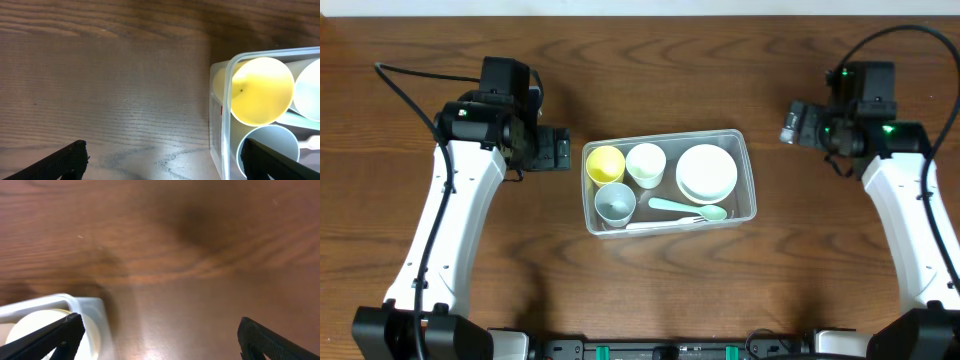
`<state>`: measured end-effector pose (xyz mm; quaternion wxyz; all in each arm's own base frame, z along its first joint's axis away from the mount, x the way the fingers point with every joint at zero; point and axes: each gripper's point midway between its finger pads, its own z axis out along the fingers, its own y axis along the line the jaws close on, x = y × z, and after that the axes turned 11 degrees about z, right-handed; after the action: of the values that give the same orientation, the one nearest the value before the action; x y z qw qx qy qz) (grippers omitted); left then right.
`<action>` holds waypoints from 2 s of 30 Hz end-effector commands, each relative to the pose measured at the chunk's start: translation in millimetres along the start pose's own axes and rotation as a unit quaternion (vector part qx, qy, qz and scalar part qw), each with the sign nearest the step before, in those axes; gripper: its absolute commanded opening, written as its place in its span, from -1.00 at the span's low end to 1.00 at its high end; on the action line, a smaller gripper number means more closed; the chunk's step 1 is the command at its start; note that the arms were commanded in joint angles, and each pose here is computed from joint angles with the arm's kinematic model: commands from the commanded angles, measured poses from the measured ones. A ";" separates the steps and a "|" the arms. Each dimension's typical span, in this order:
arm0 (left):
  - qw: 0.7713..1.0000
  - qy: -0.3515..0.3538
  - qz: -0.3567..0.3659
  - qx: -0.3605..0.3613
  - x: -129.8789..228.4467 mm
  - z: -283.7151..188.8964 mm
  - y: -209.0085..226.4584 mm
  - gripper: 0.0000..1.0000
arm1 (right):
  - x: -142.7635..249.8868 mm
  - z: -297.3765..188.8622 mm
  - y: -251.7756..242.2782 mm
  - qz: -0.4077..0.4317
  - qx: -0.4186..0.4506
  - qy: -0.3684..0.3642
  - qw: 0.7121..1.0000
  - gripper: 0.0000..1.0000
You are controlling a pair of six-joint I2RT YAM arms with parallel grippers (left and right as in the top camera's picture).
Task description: Pack container
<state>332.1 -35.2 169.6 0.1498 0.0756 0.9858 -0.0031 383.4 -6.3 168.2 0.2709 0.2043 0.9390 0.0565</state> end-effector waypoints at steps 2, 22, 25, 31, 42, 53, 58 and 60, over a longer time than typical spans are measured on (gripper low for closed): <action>1.000 -0.014 0.002 -0.006 -7.3 -6.2 1.7 0.96 | -4.1 -8.7 -11.2 -0.010 0.010 -0.002 1.000 0.99; 0.978 -0.209 0.025 -0.005 44.4 -104.1 -9.9 0.96 | 36.9 -129.7 -31.2 0.046 0.014 -0.184 0.982 0.99; 0.964 -0.266 0.026 0.002 62.7 -113.5 -16.3 0.96 | 65.5 -132.8 -36.3 0.062 -0.012 -0.198 0.978 0.98; 0.951 -0.308 0.009 0.008 109.2 -103.0 -17.2 0.96 | 107.7 -118.2 -53.0 0.069 -0.028 -0.198 0.977 0.98; 0.960 -0.281 0.010 0.009 131.0 -79.8 -17.4 0.96 | 132.2 -104.0 -33.7 0.070 -0.091 -0.140 0.983 0.99; 0.960 -0.281 0.010 0.009 130.9 -79.8 -17.4 0.96 | 138.0 -101.7 -37.2 0.069 -0.083 -0.128 0.986 0.98; 0.960 -0.281 0.010 0.009 130.9 -79.7 -17.4 0.96 | 144.4 -97.5 -47.3 0.068 -0.057 -0.121 0.989 0.99; 0.960 -0.281 0.010 0.009 131.0 -79.8 -17.4 0.96 | 139.9 -98.2 -43.0 0.050 -0.070 -0.137 0.987 0.99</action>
<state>182.7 -30.1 205.6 0.4190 0.0836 0.9037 -0.0294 206.9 12.5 174.3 0.3953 0.2497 0.8771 0.1099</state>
